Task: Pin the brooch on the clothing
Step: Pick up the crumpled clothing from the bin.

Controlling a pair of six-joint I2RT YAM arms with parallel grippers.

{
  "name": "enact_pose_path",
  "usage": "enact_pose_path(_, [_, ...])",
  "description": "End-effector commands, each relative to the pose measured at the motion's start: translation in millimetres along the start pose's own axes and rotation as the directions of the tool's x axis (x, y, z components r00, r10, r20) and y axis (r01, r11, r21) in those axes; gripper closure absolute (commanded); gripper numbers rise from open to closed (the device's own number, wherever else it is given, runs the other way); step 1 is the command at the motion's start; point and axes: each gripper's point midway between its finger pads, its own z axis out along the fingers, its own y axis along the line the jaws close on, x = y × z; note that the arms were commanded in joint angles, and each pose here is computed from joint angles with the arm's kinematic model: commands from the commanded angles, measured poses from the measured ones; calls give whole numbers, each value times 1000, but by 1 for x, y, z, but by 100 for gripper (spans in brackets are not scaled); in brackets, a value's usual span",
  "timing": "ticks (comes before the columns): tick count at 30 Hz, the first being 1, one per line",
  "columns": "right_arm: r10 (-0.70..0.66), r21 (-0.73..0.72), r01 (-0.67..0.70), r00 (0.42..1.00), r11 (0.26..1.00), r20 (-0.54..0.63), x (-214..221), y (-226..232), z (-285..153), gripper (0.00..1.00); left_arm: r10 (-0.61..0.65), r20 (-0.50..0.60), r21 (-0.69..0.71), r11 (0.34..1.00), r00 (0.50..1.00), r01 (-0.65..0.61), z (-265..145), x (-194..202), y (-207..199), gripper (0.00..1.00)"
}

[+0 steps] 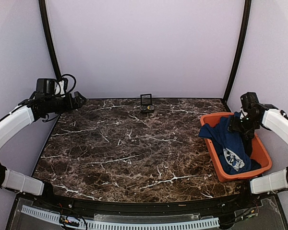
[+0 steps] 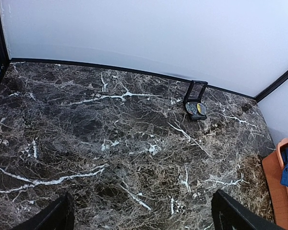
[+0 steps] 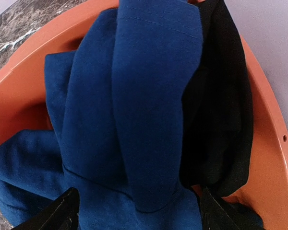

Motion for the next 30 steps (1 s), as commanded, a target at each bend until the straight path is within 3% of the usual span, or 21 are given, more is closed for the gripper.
enact_pose_path(1, [44,11,-44,998,999,40,-9,-4,7,17,-13,-13,13,1000,1000,13,3,6,0,1])
enact_pose_path(4, [46,-1,-46,997,999,66,-17,0,9,24,-12,-13,16,1000,1000,12,4,6,-1,1])
enact_pose_path(7, [74,3,-75,992,997,104,-31,-8,13,39,-13,-14,20,1000,1000,13,4,7,-1,1])
enact_pose_path(13, [64,-54,-59,994,997,90,-38,2,22,97,-15,-17,24,1000,1000,15,6,8,-1,1])
enact_pose_path(14, [62,-55,-57,993,997,99,-41,2,20,100,-14,-17,26,1000,1000,15,7,7,-2,1])
enact_pose_path(19, [49,-68,-36,980,997,191,-64,4,-4,100,-19,-23,37,999,1000,19,9,9,-3,1])
enact_pose_path(24, [28,-252,95,896,963,444,-111,37,-89,100,-20,-24,53,998,1000,22,10,9,-5,1])
enact_pose_path(28, [5,-464,291,843,837,539,-127,89,-159,100,-23,-25,88,996,999,25,11,10,-11,1])
enact_pose_path(30, [-14,-549,399,817,735,576,-125,120,-195,100,-22,-24,111,994,999,25,11,10,-14,1])
